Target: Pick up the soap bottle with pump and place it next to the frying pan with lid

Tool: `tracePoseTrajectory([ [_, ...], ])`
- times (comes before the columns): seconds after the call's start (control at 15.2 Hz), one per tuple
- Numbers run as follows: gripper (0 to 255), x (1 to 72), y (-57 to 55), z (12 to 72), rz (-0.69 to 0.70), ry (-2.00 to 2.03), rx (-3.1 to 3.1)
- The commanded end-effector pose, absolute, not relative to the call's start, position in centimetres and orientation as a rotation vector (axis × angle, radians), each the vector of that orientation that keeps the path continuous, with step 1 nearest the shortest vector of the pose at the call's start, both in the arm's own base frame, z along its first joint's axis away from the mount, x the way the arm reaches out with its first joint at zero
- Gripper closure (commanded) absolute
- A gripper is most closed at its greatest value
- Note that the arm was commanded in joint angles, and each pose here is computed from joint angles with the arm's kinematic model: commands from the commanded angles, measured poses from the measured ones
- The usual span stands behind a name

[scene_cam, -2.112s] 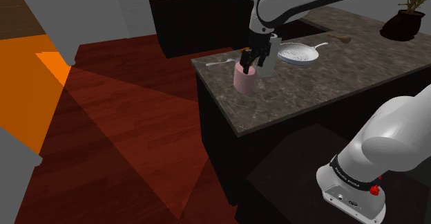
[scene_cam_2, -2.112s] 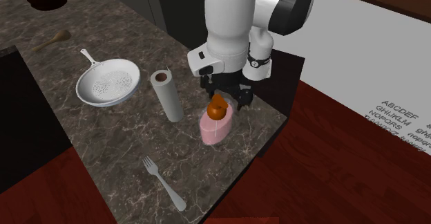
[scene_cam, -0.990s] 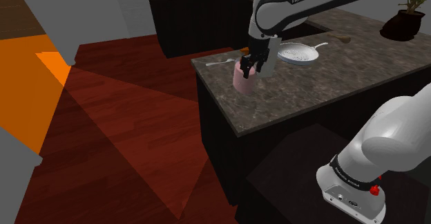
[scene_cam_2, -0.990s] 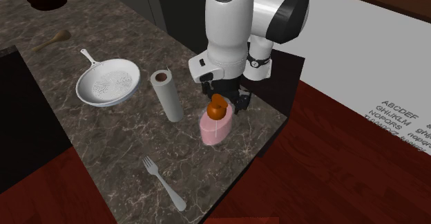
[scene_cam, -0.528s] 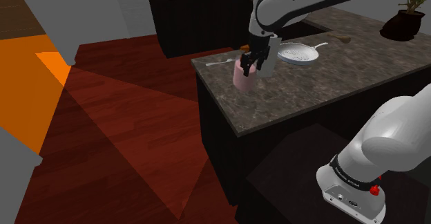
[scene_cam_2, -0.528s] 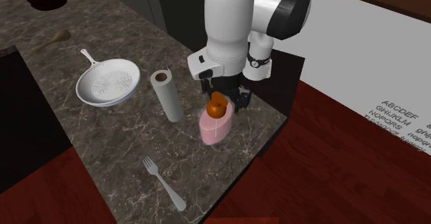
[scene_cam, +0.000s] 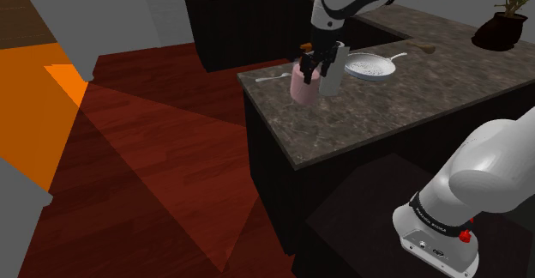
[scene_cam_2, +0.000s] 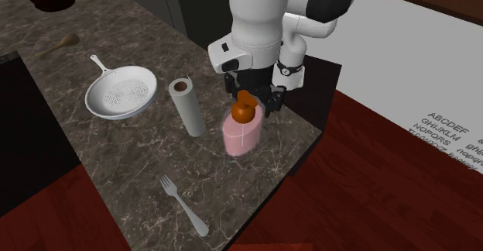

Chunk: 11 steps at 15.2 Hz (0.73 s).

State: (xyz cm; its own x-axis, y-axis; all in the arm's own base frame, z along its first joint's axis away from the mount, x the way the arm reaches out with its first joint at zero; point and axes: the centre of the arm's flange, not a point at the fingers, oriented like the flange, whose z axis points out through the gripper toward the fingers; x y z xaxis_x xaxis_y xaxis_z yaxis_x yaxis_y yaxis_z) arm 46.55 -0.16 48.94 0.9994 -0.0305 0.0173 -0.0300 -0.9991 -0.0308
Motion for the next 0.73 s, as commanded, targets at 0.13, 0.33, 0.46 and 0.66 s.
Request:
tracePoseTrajectory([
  [0.13,255,46.6,-0.2,51.1,-0.028,0.047,-3.111],
  [0.33,255,46.6,-0.2,52.7,-0.028,0.047,-3.111],
  [0.46,255,46.6,-0.2,53.8,-0.028,0.047,-3.111],
  [0.66,255,46.6,-0.2,55.4,-0.028,0.047,-3.111],
])
